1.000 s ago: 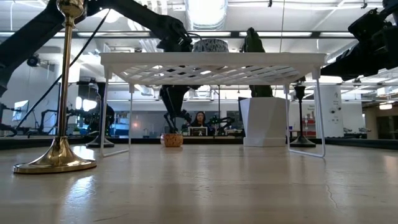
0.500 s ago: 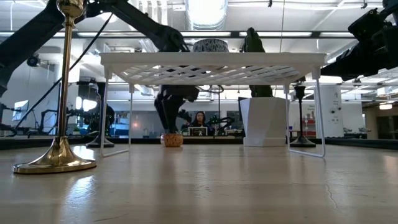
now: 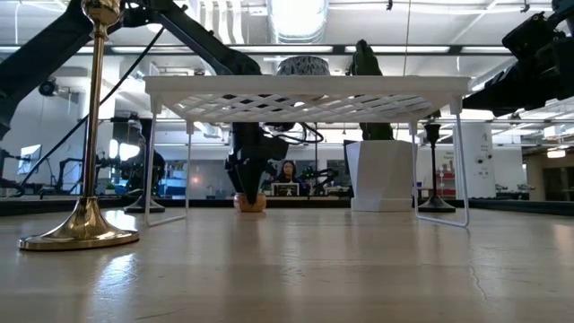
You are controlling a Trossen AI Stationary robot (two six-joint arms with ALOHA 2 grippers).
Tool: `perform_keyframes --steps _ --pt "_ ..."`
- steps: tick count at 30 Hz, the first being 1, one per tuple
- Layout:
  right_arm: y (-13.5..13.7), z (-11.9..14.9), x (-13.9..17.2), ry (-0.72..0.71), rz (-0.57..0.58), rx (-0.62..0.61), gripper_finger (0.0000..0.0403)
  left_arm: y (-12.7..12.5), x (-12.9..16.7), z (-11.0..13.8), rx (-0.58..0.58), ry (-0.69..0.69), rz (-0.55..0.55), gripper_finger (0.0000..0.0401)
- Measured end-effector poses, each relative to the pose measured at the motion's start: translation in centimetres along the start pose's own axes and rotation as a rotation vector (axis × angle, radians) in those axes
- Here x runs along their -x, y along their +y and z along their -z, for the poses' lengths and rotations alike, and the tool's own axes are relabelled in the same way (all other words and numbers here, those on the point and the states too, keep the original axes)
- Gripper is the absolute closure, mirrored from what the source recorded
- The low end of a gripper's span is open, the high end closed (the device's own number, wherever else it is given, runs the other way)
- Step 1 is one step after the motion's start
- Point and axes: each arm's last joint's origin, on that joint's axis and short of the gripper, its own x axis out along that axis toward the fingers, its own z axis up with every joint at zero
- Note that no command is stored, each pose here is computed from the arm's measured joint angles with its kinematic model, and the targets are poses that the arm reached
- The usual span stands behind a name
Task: Pick & Place candle stick holders
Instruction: Put the orange scented candle on the shelf
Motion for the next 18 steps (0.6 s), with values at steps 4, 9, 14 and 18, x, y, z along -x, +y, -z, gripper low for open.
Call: perform_keyframes --steps 4,9,14,18 --pt "0.0 0.0 0.0 0.0 0.0 0.0 0.0394 0.0 -0.02 -0.13 -0.005 -0.014 -0.002 0.0041" --pt "0.0 0.0 0.0 0.0 0.0 0.0 0.0394 -0.16 -0.08 -0.37 -0.01 -0.039 -0.005 0.0041" --pt "0.0 0.0 0.0 0.0 0.0 0.0 0.0394 -0.17 -0.24 -0.31 -0.011 -0.038 -0.006 0.0041" --pt "0.0 0.0 0.0 0.0 0.0 0.0 0.0394 -0.2 -0.24 -0.33 -0.011 -0.04 -0.006 0.0041"
